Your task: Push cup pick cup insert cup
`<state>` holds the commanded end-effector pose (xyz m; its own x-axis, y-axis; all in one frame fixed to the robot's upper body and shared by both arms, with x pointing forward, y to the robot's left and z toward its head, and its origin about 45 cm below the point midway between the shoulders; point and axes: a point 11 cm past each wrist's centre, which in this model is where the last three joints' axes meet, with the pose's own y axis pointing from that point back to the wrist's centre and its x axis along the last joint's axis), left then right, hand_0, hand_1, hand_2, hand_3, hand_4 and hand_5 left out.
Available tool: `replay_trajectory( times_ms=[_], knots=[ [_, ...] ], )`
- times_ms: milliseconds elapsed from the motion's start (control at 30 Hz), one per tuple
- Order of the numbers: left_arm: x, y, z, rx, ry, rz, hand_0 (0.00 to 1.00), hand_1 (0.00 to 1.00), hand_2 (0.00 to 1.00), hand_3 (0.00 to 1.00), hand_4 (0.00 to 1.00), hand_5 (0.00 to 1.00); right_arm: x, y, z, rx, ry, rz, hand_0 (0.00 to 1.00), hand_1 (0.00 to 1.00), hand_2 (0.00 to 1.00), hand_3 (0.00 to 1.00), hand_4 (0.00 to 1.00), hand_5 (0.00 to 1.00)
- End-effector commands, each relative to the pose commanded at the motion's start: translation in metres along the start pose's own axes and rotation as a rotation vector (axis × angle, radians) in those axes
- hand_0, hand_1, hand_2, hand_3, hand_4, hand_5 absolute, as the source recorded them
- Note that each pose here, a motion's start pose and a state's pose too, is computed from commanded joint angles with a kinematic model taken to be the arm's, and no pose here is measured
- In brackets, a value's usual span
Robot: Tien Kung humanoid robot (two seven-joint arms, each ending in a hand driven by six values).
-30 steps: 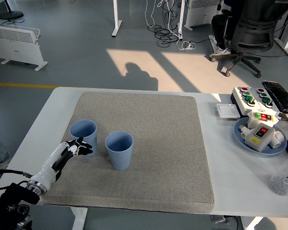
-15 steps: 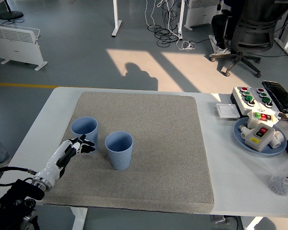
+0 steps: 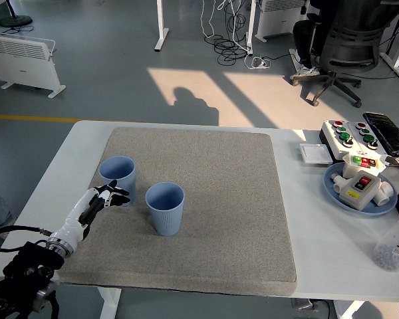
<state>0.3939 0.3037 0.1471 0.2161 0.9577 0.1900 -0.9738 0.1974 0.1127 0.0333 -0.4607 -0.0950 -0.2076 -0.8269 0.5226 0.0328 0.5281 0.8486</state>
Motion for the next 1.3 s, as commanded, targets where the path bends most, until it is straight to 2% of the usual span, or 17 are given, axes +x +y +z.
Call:
replay_trajectory(
  times_ms=[433, 800, 867, 900, 1067, 1100, 1267, 1300],
  knots=[
    [0.004, -0.017, 0.009, -0.015, 0.007, 0.026, 0.728, 0.627, 0.53, 0.495, 0.584, 0.998, -0.001, 0.001, -0.005, 0.009, -0.004, -0.004, 0.687, 0.607, 0.641, 0.556, 0.089, 0.411],
    [0.005, -0.02, 0.006, -0.003, 0.013, 0.029, 0.733, 0.632, 0.533, 0.494, 0.579, 0.998, -0.001, 0.001, -0.006, 0.011, -0.003, -0.004, 0.687, 0.606, 0.64, 0.555, 0.095, 0.4],
    [0.007, -0.018, 0.006, -0.002, 0.011, 0.033, 0.733, 0.632, 0.533, 0.494, 0.579, 0.998, -0.001, 0.001, -0.006, 0.012, -0.005, -0.003, 0.687, 0.606, 0.64, 0.555, 0.095, 0.4],
    [0.007, -0.017, 0.006, -0.002, 0.01, 0.035, 0.691, 0.624, 0.533, 0.495, 0.578, 0.998, -0.001, 0.001, -0.006, 0.012, -0.006, -0.003, 0.687, 0.604, 0.638, 0.555, 0.095, 0.398],
    [0.017, -0.009, 0.008, -0.018, 0.001, 0.063, 0.691, 0.624, 0.533, 0.495, 0.578, 0.998, 0.0, 0.001, -0.008, 0.014, -0.01, -0.002, 0.687, 0.604, 0.638, 0.555, 0.095, 0.398],
    [0.02, -0.006, 0.009, -0.022, -0.002, 0.071, 0.581, 0.6, 0.53, 0.495, 0.578, 0.998, 0.0, 0.001, -0.008, 0.014, -0.011, -0.002, 0.687, 0.604, 0.638, 0.555, 0.095, 0.397],
    [0.04, 0.009, 0.015, -0.046, -0.042, 0.117, 0.581, 0.6, 0.53, 0.495, 0.578, 0.998, 0.0, 0.001, -0.009, 0.014, -0.013, -0.001, 0.687, 0.604, 0.638, 0.555, 0.095, 0.397],
    [0.045, 0.012, 0.018, -0.057, -0.055, 0.129, 0.445, 0.555, 0.529, 0.516, 0.749, 0.998, 0.0, 0.001, -0.009, 0.014, -0.014, -0.001, 0.687, 0.602, 0.638, 0.555, 0.096, 0.398]
  ],
)
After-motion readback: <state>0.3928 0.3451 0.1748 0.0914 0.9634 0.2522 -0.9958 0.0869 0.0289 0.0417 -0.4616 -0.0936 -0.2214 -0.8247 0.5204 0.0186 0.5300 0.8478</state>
